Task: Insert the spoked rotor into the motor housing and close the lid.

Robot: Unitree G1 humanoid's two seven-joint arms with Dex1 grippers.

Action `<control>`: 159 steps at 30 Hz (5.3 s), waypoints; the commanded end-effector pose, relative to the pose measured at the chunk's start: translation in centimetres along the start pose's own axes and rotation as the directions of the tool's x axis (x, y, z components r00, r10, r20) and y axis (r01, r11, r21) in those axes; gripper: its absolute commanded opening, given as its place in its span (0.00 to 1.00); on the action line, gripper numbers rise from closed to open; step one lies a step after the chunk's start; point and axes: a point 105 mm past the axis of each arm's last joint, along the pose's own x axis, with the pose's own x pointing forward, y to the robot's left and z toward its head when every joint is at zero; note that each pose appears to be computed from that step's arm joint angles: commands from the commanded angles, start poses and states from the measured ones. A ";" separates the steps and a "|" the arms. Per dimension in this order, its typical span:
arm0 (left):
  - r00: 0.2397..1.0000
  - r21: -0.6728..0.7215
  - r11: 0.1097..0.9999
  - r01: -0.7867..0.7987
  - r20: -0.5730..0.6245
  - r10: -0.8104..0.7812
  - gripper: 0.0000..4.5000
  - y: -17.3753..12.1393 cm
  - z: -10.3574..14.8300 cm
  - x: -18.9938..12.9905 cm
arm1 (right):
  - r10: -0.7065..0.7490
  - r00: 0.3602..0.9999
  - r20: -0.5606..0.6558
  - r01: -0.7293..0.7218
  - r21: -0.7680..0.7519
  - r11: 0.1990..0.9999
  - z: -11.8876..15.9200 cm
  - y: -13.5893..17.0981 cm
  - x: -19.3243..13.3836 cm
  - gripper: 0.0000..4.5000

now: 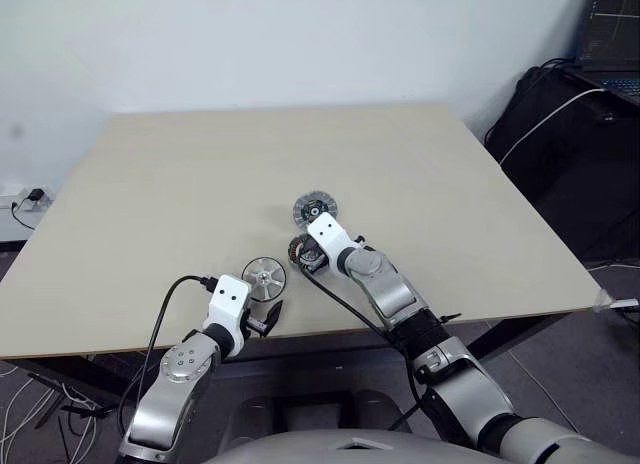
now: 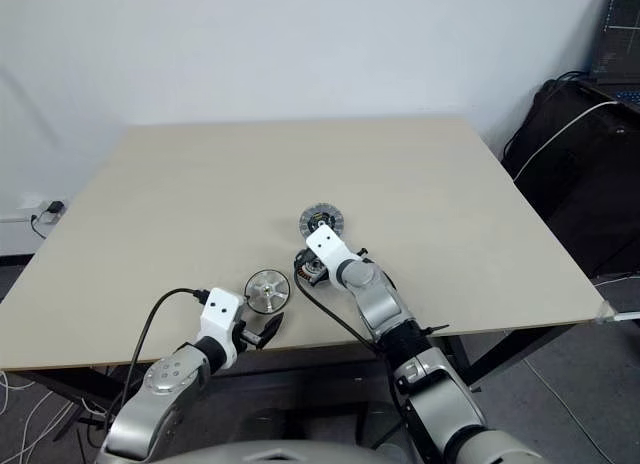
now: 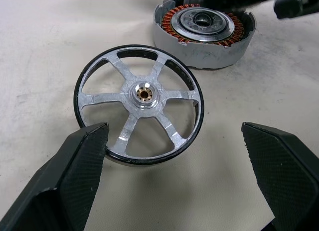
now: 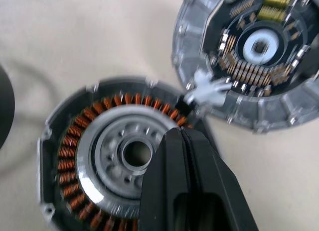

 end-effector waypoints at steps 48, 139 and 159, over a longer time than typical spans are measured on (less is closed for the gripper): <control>0.998 0.020 1.000 -0.006 0.065 0.005 1.00 0.1 1.8 -0.3 | 0.026 0.999 -0.027 -0.024 0.085 0.996 -1.4 -0.5 -0.2 0.01; 0.998 0.008 1.000 -0.007 0.058 0.007 1.00 0.1 1.5 -0.5 | 0.172 0.984 0.043 -0.173 0.028 0.984 0.5 2.1 -1.1 0.01; 0.998 0.012 1.000 -0.009 0.063 0.009 1.00 0.2 1.7 -0.4 | 0.022 0.999 0.044 -0.024 0.062 0.998 0.4 -0.2 -0.1 0.01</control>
